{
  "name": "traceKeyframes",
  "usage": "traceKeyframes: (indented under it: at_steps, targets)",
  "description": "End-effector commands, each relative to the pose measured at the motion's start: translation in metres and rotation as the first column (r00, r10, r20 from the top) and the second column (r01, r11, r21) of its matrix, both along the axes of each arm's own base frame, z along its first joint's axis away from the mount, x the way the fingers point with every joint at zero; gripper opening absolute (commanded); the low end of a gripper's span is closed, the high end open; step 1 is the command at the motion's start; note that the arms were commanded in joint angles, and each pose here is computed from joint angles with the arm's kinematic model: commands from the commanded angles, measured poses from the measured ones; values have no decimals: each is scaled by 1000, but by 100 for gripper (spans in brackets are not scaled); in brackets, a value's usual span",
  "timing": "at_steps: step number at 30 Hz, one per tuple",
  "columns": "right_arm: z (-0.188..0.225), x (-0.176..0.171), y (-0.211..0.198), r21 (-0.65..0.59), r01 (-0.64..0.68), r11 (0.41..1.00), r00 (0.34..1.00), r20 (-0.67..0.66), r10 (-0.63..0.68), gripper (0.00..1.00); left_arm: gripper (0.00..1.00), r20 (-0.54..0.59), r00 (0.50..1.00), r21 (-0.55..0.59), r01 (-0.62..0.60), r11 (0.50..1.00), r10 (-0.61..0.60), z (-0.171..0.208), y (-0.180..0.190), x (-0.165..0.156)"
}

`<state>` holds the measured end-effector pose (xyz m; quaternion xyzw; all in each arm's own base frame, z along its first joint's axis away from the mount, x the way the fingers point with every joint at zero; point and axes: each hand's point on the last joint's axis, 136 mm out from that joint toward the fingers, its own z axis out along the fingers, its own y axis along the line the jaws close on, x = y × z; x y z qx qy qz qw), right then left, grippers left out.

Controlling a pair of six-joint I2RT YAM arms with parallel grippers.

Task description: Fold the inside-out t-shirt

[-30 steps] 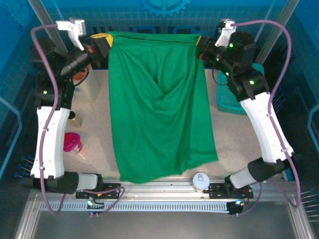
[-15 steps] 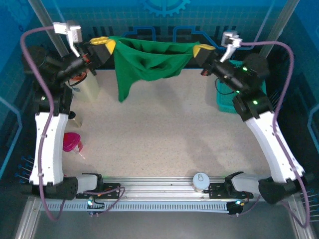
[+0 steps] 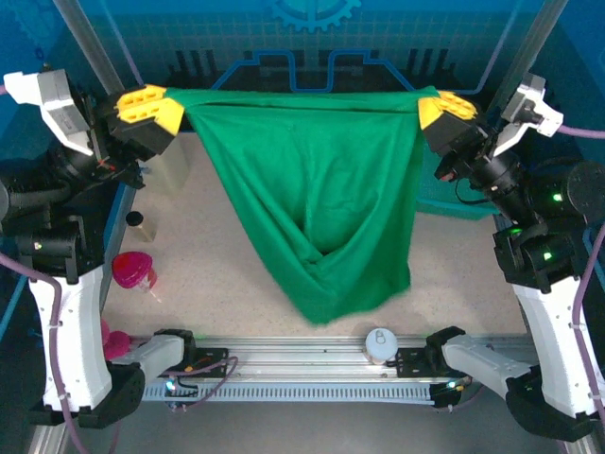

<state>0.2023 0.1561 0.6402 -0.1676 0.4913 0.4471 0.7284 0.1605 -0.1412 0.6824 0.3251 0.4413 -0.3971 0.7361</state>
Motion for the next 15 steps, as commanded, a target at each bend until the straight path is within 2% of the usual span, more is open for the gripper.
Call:
traceKeyframes:
  at_steps: [1, 4, 7, 11, 15]
  targets:
    - [-7, 38, -13, 14, 148, 989, 986, -76, -147, 0, 0, -69, 991, -66, -119, 991, 114, 2, 16, 42]
    - [-23, 69, -2, -16, 155, 988, 980, -125, -155, 0, 0, -126, 976, -61, -188, 980, 179, -15, 23, 78]
    - [-50, 113, 9, -70, 182, 981, 962, -195, -192, 0, 0, -181, 948, -9, -267, 964, 261, -42, 30, 120]
    - [-91, 180, 13, -129, 263, 956, 885, -362, -292, 0, 0, -198, 901, 92, -374, 923, 385, -77, 41, 173]
    - [-102, 226, 18, -156, 299, 941, 851, -404, -337, 0, 0, -219, 891, 110, -383, 917, 398, -85, 45, 204]
